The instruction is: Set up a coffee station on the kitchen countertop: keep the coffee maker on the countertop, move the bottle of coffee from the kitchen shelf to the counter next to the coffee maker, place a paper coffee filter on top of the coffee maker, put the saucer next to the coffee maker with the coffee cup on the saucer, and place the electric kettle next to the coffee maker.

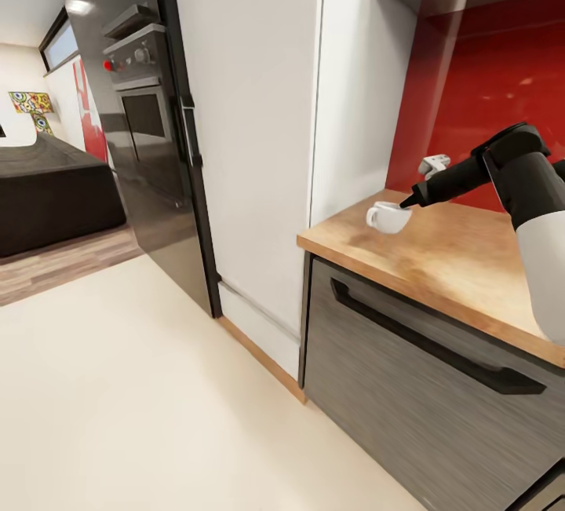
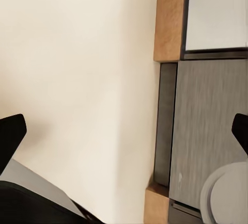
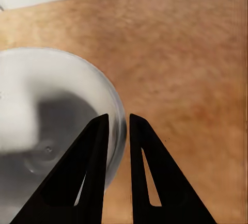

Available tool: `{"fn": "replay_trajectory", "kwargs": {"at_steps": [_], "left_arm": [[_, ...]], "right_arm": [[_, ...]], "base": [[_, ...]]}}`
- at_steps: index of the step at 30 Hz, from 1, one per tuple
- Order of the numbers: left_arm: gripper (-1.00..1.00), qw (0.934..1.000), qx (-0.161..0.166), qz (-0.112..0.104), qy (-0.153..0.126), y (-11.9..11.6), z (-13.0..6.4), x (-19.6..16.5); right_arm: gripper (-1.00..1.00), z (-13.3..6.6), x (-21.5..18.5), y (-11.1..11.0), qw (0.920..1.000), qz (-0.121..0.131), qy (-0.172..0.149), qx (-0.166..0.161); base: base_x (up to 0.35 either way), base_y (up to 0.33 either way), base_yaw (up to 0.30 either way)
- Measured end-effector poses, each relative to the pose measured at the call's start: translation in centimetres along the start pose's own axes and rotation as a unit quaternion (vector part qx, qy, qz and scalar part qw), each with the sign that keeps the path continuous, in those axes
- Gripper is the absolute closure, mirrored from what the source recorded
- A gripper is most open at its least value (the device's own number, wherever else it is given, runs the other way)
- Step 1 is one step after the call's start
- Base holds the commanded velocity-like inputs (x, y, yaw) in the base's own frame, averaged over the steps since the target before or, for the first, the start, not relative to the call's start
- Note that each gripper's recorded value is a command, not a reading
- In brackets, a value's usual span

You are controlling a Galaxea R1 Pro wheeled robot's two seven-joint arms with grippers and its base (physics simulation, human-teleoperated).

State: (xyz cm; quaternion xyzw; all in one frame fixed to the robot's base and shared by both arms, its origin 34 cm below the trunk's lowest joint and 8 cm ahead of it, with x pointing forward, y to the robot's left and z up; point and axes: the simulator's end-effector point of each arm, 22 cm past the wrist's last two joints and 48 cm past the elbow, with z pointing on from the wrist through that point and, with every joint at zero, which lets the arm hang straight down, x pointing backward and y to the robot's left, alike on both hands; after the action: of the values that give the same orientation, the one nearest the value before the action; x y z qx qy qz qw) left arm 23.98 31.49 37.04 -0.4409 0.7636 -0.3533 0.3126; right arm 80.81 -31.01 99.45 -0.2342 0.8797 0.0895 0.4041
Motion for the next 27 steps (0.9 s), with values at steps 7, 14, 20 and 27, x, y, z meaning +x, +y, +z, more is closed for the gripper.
{"fn": "replay_trajectory", "kwargs": {"at_steps": [7, 14, 20, 27], "left_arm": [[-1.0, 1.0, 0.0, 0.0, 0.0, -1.0, -0.4, -0.3], [-1.0, 1.0, 0.0, 0.0, 0.0, -1.0, -0.4, -0.3], [-1.0, 1.0, 0.0, 0.0, 0.0, -1.0, -0.4, -0.3], [-1.0, 1.0, 0.0, 0.0, 0.0, -1.0, -0.4, -0.3]], "right_arm": [[1.0, -1.3, -1.4, -0.8, 0.9999, -0.001, -0.006, 0.01], [1.0, -3.1, -3.4, -0.5, 0.9988, -0.025, -0.032, 0.027], [1.0, -3.4, -3.5, -0.5, 0.9987, -0.027, -0.035, 0.027], [1.0, -4.1, -3.8, -0.6, 0.9976, -0.039, -0.043, 0.036]], "base": [[0.0, 0.0, 0.0], [0.0, 0.0, 0.0], [-0.028, 0.005, 0.0], [-0.262, 0.077, 0.0]]}}
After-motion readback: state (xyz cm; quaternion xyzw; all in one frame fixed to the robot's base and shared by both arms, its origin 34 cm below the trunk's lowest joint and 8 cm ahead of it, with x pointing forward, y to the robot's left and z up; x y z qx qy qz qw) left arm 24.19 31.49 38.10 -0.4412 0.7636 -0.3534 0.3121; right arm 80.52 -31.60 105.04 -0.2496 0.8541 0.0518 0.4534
